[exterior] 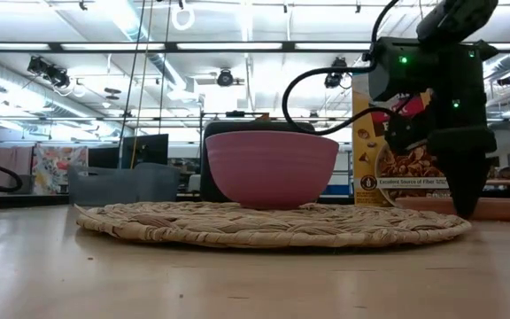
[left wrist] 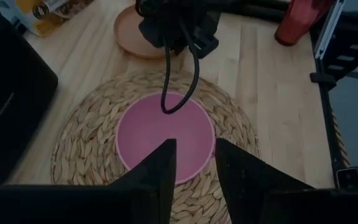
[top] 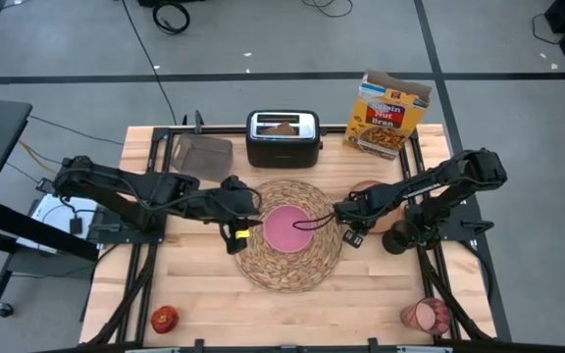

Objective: Arrange a breakfast setting
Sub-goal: Put the brown plate beside the pink bowl on the brown placemat

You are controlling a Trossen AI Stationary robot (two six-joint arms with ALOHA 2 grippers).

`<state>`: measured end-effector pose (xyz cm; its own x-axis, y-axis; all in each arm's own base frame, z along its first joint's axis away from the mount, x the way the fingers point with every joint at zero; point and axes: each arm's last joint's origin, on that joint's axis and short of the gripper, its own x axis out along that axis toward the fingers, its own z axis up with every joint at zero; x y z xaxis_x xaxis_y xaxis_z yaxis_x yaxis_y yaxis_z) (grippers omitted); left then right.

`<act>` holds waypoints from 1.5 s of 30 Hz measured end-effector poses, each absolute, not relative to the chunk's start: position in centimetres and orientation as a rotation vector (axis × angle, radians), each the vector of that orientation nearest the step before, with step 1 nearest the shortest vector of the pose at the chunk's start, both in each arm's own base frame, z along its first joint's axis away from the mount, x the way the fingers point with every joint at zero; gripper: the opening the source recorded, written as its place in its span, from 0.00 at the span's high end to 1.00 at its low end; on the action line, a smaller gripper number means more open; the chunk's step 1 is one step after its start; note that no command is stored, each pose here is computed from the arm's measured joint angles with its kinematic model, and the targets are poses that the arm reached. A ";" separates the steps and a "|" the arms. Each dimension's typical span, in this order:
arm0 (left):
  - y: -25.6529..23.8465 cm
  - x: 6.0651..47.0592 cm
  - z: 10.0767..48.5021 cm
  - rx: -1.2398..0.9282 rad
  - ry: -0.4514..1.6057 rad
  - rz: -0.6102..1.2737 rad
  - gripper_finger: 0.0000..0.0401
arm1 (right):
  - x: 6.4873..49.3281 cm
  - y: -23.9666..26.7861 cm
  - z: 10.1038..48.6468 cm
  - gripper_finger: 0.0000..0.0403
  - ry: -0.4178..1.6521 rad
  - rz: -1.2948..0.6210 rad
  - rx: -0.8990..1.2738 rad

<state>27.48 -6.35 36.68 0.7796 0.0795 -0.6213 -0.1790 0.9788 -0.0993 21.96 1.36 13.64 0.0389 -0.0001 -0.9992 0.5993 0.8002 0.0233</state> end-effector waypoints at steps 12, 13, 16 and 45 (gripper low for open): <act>-5.2 23.8 40.0 -0.122 0.533 0.149 0.70 | 24.3 1.4 20.9 0.97 1.497 -0.451 0.382; -5.0 23.5 40.2 -0.124 0.524 0.155 0.70 | 24.5 1.4 22.0 0.97 1.487 -0.444 0.374; -4.8 23.1 40.6 -0.142 0.503 0.159 0.66 | 25.1 1.5 25.4 0.97 1.467 -0.418 0.361; -4.6 35.9 35.9 0.095 0.261 -0.186 0.36 | 26.0 4.9 42.9 0.97 0.984 0.512 0.425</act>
<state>35.95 -4.61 35.94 0.9491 -0.1703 -0.2651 0.1949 0.9784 0.0693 25.96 4.91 42.95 0.4540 0.5855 -0.6716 -0.2143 0.8034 0.5555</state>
